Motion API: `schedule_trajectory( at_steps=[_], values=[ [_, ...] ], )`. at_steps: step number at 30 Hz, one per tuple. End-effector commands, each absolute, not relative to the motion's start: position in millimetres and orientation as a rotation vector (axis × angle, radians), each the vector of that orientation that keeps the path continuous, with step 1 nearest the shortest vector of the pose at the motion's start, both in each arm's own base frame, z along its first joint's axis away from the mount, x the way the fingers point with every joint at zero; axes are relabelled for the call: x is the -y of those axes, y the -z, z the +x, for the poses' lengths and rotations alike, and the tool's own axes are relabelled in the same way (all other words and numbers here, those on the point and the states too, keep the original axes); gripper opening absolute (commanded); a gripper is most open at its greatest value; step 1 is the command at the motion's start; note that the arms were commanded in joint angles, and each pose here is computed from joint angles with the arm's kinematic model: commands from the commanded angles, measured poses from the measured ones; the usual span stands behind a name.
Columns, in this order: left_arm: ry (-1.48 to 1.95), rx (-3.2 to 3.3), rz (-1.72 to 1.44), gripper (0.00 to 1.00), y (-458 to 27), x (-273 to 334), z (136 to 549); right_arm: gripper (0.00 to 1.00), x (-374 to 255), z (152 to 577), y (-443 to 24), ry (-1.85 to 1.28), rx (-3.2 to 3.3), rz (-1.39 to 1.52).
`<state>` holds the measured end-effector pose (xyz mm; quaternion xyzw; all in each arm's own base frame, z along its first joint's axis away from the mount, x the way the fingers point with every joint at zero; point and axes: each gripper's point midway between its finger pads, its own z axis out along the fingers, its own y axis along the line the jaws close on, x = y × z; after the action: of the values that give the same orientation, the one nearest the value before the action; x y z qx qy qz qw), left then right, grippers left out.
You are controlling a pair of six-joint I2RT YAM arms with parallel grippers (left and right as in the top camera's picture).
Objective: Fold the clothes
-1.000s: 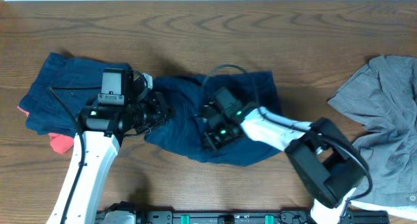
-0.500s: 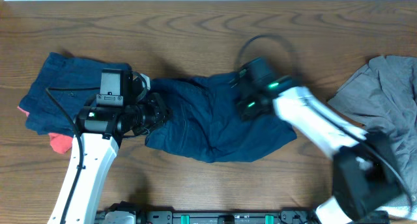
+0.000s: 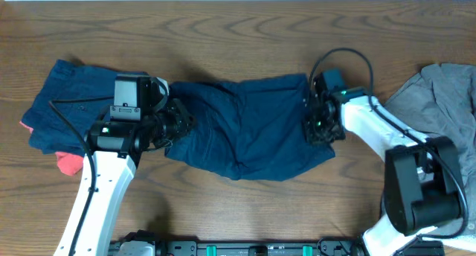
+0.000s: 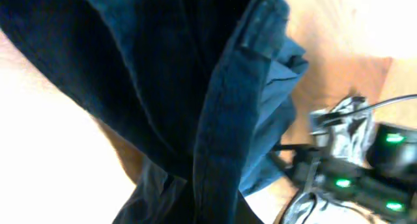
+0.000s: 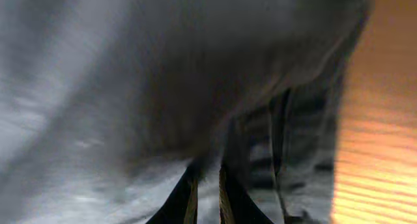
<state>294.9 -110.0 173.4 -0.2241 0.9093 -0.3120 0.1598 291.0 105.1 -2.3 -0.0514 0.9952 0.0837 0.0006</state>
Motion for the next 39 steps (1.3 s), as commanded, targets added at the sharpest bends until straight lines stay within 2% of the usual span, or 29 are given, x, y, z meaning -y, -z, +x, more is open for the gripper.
schedule_trajectory(
  at_steps=[1,15,24,31,39],
  values=[
    [0.943,-2.558,-0.652,0.08,-187,124,304,0.12,-116,274,17,-0.263,-3.159,-0.215],
    [1.161,-2.481,-0.413,0.09,-192,225,332,0.12,-189,224,24,-0.379,-3.202,-0.355],
    [1.172,-2.606,-0.316,0.09,-156,272,313,0.15,-204,215,24,-0.373,-3.198,-0.389],
    [1.166,-2.632,-0.307,0.09,-149,276,310,0.16,-197,224,13,-0.368,-3.212,-0.314],
    [1.161,-2.66,-0.302,0.09,-146,278,303,0.18,-137,288,-63,-0.163,-3.113,-0.065]
  ],
)
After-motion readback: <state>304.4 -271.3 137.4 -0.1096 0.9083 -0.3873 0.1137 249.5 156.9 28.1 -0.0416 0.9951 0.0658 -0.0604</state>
